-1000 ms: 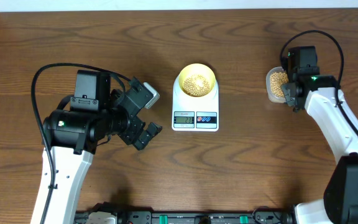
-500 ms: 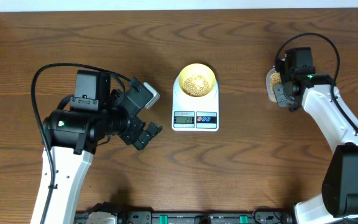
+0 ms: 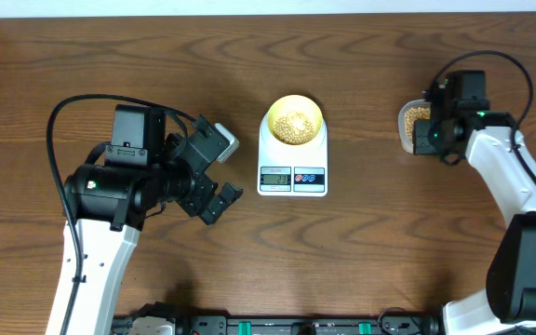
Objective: Scoop item into bowl and weigh 50g on scale
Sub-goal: 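Scoop soybeans again from the tub with the right gripper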
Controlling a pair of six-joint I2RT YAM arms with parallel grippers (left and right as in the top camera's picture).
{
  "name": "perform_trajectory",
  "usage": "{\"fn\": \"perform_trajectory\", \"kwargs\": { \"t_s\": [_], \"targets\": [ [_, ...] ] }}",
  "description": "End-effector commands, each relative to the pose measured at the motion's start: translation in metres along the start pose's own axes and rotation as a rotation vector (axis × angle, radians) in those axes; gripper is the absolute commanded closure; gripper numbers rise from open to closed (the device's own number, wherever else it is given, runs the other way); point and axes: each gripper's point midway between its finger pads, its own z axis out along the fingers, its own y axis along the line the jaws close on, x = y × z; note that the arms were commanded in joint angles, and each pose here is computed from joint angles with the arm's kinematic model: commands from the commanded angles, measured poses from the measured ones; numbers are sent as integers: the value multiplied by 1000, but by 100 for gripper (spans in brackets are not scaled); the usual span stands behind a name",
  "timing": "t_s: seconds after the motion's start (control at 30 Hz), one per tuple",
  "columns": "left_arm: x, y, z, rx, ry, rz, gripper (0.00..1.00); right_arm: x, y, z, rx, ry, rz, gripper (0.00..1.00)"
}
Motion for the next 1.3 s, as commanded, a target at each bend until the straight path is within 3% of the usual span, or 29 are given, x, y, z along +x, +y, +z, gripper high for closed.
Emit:
{"fn": "perform_trajectory", "kwargs": {
  "t_s": [0.0,0.53,0.83,1.27],
  "targets": [
    [2,1,0,-5,6,2,0,-3,32,-8,-284,3,99,99],
    [2,1,0,-5,6,2,0,-5,-8,-34,-537,-9,419,99],
    [2,1,0,-5,6,2,0,-10,-12,-50,-670,-41,478,99],
    [2,1,0,-5,6,2,0,1,-24,-53,-672,-10,545,99]
  ]
}}
